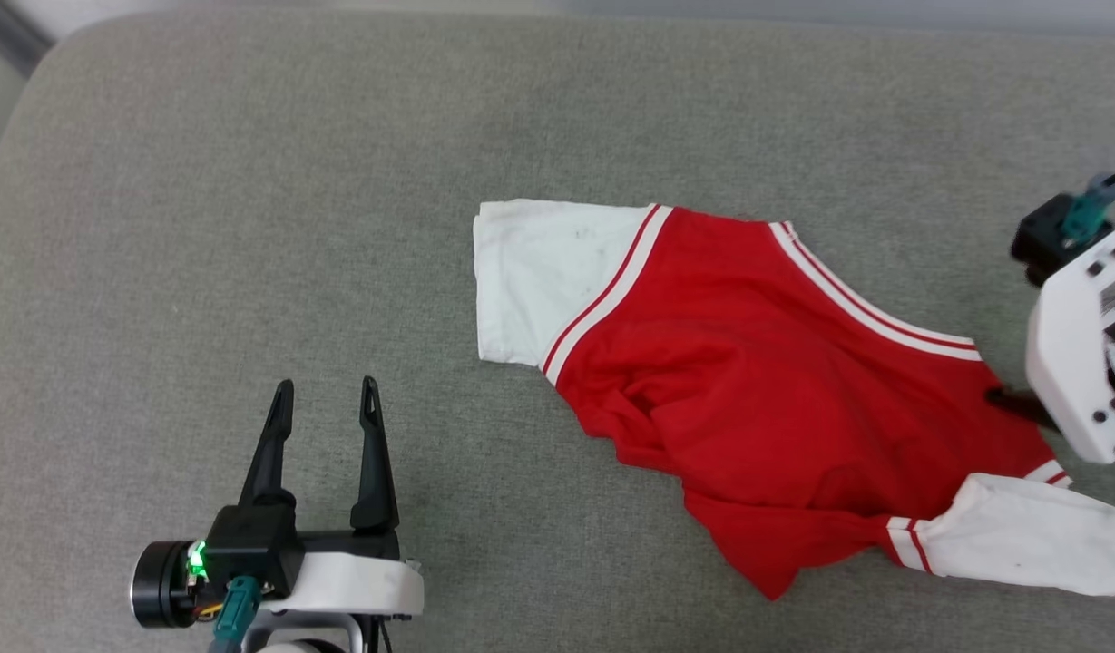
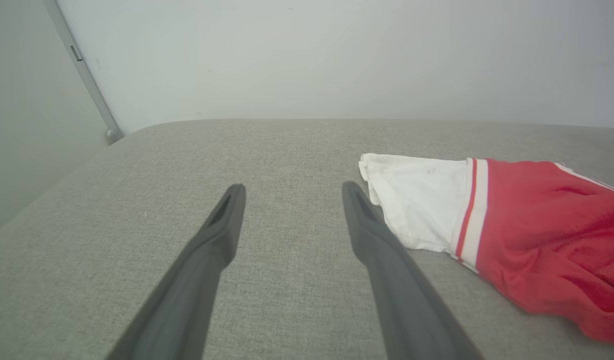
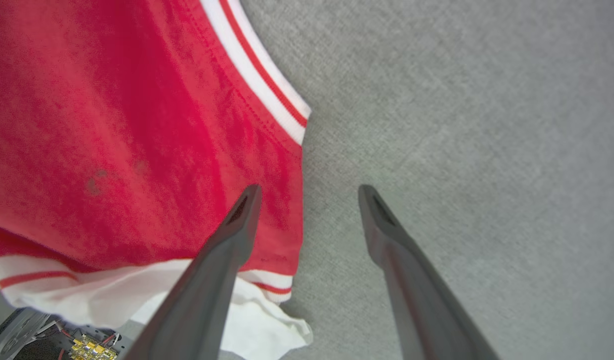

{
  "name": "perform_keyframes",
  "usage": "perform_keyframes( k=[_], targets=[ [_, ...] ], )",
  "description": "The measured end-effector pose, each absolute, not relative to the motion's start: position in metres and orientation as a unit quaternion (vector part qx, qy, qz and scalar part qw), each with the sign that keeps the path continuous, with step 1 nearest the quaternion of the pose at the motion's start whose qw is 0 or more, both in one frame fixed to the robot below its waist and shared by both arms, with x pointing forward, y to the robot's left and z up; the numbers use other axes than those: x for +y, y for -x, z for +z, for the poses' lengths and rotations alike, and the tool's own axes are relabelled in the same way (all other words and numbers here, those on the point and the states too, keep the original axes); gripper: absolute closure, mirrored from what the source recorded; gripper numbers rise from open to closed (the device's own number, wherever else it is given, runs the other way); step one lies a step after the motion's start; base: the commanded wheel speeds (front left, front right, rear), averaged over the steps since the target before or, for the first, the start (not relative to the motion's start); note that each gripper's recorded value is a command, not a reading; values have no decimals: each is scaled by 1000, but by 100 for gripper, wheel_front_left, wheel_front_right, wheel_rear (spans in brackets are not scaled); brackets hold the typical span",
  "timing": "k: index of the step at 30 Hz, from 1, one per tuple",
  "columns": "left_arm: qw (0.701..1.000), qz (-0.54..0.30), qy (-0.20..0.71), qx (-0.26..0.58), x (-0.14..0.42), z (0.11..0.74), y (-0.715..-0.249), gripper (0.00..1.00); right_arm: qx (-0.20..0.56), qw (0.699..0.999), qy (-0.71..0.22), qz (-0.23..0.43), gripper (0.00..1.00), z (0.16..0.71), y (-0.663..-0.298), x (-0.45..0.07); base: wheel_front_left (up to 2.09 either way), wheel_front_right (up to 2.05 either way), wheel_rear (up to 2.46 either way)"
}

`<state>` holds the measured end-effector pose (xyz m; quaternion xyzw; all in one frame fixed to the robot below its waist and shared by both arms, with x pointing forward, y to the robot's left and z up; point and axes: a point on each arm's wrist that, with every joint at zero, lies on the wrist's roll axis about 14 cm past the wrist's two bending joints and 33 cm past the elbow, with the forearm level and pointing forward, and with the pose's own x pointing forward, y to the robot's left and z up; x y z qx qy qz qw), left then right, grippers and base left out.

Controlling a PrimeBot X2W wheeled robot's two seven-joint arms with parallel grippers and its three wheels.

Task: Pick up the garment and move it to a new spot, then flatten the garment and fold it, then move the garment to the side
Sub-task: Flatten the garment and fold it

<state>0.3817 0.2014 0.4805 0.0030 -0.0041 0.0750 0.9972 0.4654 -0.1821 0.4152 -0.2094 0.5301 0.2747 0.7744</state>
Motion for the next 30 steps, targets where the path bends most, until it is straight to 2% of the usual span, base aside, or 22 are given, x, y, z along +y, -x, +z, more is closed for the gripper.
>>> perform_keyframes(
  k=[4, 9, 10, 11, 12, 18, 25, 30],
  targets=[
    [997, 79, -4, 4, 205, 474, -387, 0, 568, 743, 209, 286, 0, 379, -454, -174, 0, 0, 0],
    [996, 87, -5, 13, 211, 468, -389, 0, 575, 738, 195, 294, 0, 361, -449, -170, 0, 0, 0],
    [996, 88, -5, 12, 211, 468, -390, 0, 573, 740, 194, 295, 17, 360, -449, -170, 0, 0, 0],
    [996, 88, -5, 12, 212, 468, -391, 0, 568, 745, 191, 294, 66, 361, -449, -170, 0, 0, 0],
    [996, 89, -5, 11, 212, 468, -391, 0, 562, 751, 184, 292, 100, 362, -450, -170, 0, 0, 0],
    [997, 82, -4, -2, 209, 477, -391, 0, 486, 802, 153, 311, 100, 390, -457, -151, 0, 0, 0],
    [997, 73, 2, -19, 203, 490, -383, 0, 358, 862, 146, 327, 100, 467, -468, -143, 0, 0, 0],
    [997, 67, 7, -27, 198, 495, -380, 0, 281, 889, 146, 331, 100, 519, -479, -140, 0, 0, 0]
  ],
)
